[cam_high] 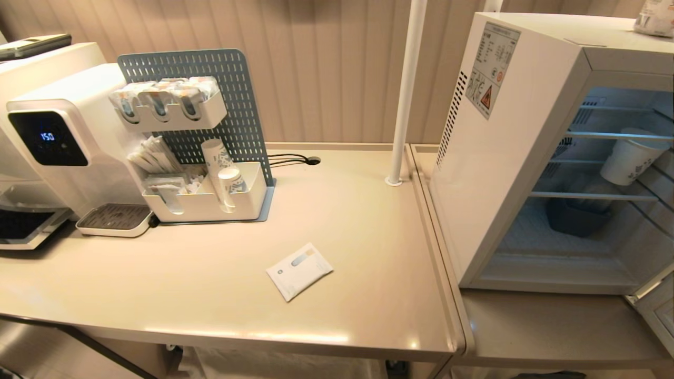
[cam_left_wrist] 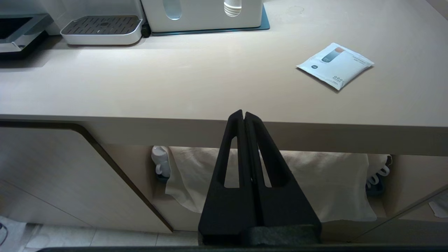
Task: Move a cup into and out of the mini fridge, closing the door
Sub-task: Put the yoghurt in the freezer
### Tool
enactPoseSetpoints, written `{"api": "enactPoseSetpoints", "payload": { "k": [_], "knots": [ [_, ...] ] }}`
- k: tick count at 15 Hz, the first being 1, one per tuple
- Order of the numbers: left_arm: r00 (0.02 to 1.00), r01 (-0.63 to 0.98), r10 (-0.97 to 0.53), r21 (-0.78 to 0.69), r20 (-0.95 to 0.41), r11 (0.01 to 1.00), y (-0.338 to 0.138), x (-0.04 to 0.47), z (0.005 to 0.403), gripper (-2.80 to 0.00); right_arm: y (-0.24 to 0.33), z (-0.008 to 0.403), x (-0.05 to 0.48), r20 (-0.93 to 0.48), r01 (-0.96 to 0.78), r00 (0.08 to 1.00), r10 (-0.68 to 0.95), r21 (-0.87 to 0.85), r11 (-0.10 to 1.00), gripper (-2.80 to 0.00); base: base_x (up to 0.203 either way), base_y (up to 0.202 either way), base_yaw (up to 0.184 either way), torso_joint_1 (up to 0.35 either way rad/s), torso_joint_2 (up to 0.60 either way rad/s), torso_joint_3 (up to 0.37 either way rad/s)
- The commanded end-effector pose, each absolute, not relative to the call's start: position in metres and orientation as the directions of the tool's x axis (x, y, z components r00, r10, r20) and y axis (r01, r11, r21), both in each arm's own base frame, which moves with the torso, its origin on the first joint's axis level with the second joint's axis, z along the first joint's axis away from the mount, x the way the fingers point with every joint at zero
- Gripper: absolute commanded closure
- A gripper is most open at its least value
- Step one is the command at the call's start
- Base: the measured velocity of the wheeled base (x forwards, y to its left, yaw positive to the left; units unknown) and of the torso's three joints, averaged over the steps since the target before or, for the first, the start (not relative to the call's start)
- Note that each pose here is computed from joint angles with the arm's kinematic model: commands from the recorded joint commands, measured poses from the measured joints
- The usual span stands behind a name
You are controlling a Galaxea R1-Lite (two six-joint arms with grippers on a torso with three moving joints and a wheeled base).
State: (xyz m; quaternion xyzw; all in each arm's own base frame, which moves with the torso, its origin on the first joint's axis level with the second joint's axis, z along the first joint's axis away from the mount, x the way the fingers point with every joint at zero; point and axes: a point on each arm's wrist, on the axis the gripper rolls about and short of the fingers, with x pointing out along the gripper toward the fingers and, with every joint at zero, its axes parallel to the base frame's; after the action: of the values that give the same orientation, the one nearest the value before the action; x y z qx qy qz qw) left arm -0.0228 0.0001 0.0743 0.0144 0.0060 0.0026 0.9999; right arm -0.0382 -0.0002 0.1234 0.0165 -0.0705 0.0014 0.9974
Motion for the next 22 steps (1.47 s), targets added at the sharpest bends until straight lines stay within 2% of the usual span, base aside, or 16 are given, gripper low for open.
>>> {"api": "enactPoseSetpoints", "payload": {
  "k": [1,6,10,14,17,18,22],
  "knots": [
    [1.000,-0.006,0.006,0.028,-0.014,1.000,0.000,-0.023,0.074,0.00,0.000,0.158,-0.041,0.130,-0.012,0.991,0.008,0.033,0.999,0.00,0.000,0.000,0.000,0.000,0.00,0.000],
    [1.000,-0.006,0.006,0.029,-0.014,1.000,0.000,-0.023,0.074,0.00,0.000,0.259,0.005,0.078,-0.021,0.997,0.018,0.037,0.999,0.00,0.000,0.000,0.000,0.000,0.00,0.000],
    [1.000,-0.006,0.006,0.026,-0.014,1.000,0.000,-0.023,0.074,0.00,0.001,0.346,0.083,0.081,-0.018,0.997,0.016,0.032,0.999,0.00,0.000,0.000,0.000,0.000,0.00,0.000],
    [1.000,-0.006,0.006,0.023,-0.014,1.000,0.000,-0.023,0.074,0.00,0.001,0.396,0.161,0.085,-0.011,0.996,0.008,0.031,0.999,0.00,0.000,0.000,0.000,0.000,0.00,0.000],
    [1.000,-0.006,0.006,0.025,-0.014,1.000,0.000,-0.023,0.074,0.00,0.000,0.416,0.198,0.072,0.043,0.996,-0.046,0.040,0.998,0.00,0.000,0.000,0.000,0.000,0.00,0.000],
    [1.000,-0.006,0.006,0.026,-0.014,1.000,0.000,-0.023,0.074,0.00,-0.002,0.418,0.206,0.065,0.091,0.993,-0.094,0.044,0.995,-2.80,0.000,0.000,0.000,0.000,0.00,0.000],
    [1.000,-0.004,0.005,0.021,-0.015,1.000,0.000,-0.023,0.074,0.00,-0.013,0.428,0.218,0.090,0.162,0.982,-0.166,0.049,0.986,-2.80,0.000,0.000,0.000,0.000,0.00,0.000]
  ]
}}
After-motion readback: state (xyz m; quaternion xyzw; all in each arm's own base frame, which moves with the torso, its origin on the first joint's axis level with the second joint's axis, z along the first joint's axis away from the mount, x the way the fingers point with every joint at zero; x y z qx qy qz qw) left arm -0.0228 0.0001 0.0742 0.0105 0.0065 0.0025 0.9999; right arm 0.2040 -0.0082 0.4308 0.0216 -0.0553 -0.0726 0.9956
